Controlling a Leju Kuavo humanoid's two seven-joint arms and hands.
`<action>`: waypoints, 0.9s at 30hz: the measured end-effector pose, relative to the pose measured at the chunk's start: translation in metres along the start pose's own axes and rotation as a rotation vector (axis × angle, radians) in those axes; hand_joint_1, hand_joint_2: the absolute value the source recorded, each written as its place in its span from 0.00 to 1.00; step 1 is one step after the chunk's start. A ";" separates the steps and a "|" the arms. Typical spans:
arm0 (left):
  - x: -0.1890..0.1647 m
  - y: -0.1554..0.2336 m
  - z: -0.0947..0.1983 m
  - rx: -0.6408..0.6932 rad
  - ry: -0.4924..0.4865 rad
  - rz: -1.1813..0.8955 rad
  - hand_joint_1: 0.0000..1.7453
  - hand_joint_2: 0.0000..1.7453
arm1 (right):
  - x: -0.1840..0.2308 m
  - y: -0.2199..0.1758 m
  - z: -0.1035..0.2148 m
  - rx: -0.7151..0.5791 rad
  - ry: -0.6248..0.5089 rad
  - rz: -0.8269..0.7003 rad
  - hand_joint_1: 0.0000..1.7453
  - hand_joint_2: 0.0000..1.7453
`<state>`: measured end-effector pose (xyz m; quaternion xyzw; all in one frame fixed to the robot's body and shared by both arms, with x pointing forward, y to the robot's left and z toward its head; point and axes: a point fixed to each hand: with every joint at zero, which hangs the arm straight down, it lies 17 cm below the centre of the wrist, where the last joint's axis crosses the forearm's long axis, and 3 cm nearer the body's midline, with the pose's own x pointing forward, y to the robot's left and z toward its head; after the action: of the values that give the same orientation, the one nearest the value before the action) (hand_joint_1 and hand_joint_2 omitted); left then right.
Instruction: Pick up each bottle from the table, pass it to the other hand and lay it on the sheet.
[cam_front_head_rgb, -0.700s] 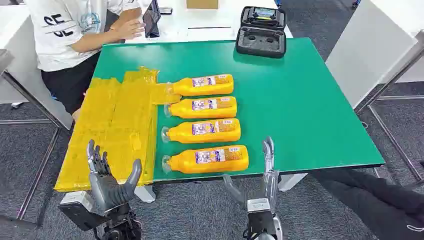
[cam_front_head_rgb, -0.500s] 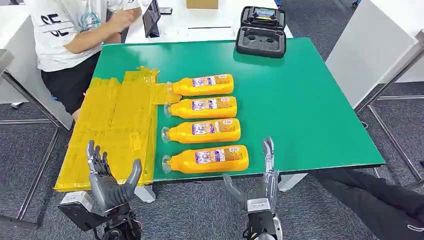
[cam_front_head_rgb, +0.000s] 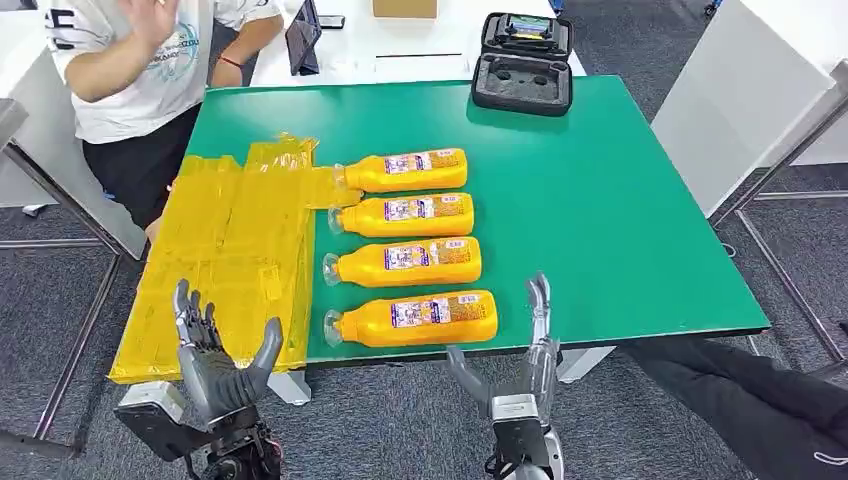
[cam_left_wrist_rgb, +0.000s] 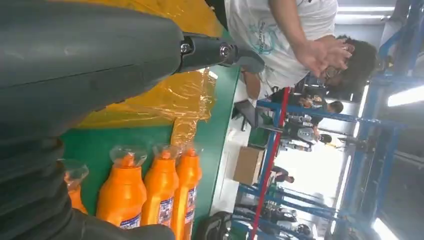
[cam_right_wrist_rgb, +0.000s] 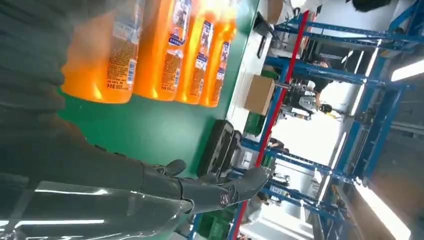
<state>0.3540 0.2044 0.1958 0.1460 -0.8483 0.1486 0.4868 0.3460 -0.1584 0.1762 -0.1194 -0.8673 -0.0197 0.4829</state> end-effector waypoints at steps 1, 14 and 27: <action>-0.001 0.001 0.000 0.001 0.001 -0.002 0.00 1.00 | 0.000 0.000 0.000 -0.001 0.001 -0.001 0.00 1.00; -0.009 0.001 0.002 -0.007 0.003 -0.019 0.00 1.00 | -0.017 0.011 0.003 0.072 0.087 0.012 0.00 1.00; -0.026 -0.005 -0.008 -0.034 0.002 -0.057 0.00 1.00 | -0.041 0.026 -0.025 0.291 0.128 0.162 0.00 1.00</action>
<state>0.3751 0.2054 0.1780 0.1619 -0.8456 0.1205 0.4941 0.3937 -0.1448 0.1531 -0.1159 -0.8161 0.1375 0.5492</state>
